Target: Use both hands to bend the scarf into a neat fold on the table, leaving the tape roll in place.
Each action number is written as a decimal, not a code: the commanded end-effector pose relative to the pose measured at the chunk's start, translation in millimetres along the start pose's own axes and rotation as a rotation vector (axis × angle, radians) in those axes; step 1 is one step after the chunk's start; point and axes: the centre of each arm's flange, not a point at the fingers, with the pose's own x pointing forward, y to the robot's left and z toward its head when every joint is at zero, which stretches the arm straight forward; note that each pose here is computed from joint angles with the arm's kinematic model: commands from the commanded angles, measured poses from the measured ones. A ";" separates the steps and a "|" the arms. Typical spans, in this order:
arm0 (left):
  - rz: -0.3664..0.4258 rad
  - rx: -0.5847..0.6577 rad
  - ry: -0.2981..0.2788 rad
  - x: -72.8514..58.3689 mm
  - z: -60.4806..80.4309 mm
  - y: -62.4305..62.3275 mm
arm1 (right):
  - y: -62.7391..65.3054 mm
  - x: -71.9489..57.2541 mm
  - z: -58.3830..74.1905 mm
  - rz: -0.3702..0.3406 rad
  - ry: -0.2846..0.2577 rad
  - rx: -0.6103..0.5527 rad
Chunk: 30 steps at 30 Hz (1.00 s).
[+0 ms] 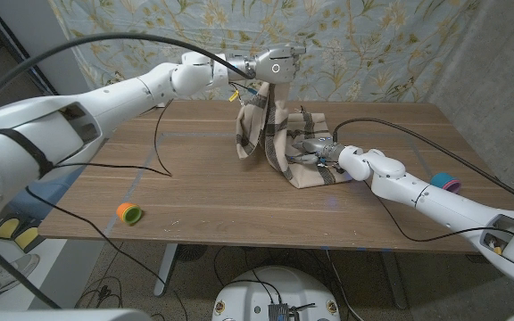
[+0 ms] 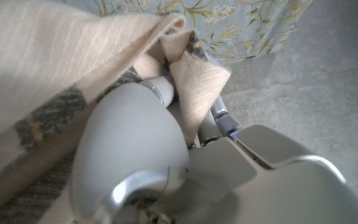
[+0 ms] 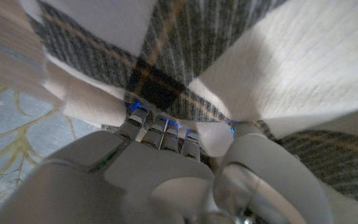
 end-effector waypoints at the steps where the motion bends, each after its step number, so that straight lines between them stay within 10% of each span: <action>1: 0.106 -0.003 -0.012 42.0 -5.9 5.6 | -2.2 0.4 -1.2 -0.022 -0.003 -0.003; 30: 0.291 -0.119 0.056 71.7 29.0 36.1 | -19.4 -8.4 -2.8 -0.087 0.004 0.000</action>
